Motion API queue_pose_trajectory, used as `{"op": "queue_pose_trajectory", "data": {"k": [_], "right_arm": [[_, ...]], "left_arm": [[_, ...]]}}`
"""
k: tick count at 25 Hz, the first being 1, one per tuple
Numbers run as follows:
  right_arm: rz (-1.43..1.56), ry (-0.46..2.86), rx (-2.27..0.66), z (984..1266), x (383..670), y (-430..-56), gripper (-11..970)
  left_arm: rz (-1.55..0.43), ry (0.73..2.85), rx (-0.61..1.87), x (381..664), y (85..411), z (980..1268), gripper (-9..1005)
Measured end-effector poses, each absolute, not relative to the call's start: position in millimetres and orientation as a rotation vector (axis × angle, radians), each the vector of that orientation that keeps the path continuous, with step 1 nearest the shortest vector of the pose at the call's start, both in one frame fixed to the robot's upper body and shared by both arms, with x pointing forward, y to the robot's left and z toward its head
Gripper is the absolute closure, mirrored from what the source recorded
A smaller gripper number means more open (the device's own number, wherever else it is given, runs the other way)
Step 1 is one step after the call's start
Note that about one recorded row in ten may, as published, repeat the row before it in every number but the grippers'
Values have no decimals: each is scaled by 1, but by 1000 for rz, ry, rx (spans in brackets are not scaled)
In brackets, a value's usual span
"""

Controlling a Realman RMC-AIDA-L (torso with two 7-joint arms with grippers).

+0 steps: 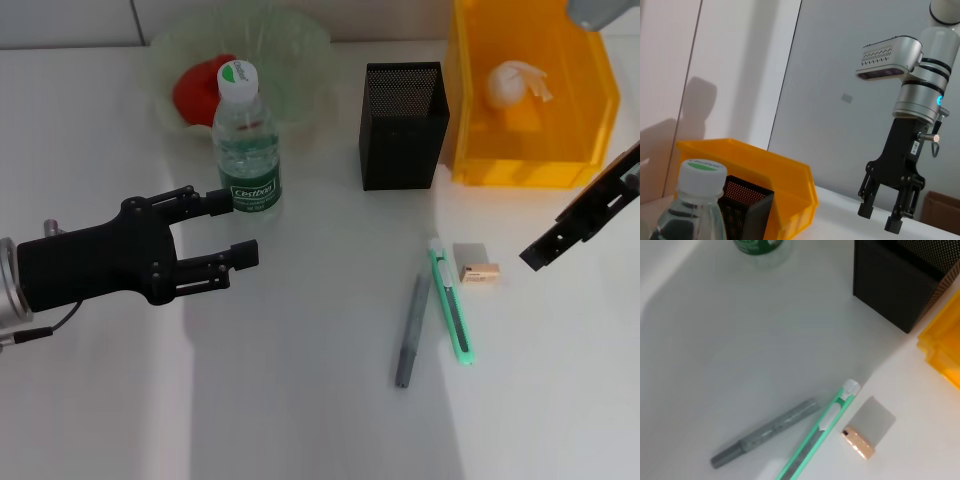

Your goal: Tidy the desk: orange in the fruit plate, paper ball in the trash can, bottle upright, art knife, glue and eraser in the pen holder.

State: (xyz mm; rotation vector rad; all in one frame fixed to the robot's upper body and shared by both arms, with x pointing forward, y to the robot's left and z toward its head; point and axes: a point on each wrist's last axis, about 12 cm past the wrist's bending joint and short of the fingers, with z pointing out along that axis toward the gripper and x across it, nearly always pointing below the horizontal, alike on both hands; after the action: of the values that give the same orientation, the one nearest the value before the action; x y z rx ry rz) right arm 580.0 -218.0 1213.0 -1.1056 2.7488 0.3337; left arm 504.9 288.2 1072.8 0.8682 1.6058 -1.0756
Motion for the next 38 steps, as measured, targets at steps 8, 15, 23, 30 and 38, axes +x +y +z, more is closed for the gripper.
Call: {"op": "queue_pose_trajectory", "data": {"k": [8, 15, 23, 30, 38], "right_arm": [[190, 2726, -1085, 1191, 600, -186, 258], [275, 2704, -1045, 1174, 610, -174, 259], [252, 2708, -1075, 1156, 615, -159, 298], [220, 2692, -1022, 1145, 619, -151, 331], [280, 2709, -961, 1133, 619, -149, 537]], "left_arm": [[-1049, 1627, 865, 511, 280, 1069, 215], [-1028, 1651, 847, 512, 279, 1065, 215], [-1005, 1678, 845, 513, 275, 1059, 215], [-986, 1702, 860, 513, 270, 1054, 215], [-974, 1705, 859, 514, 270, 1054, 215]]}}
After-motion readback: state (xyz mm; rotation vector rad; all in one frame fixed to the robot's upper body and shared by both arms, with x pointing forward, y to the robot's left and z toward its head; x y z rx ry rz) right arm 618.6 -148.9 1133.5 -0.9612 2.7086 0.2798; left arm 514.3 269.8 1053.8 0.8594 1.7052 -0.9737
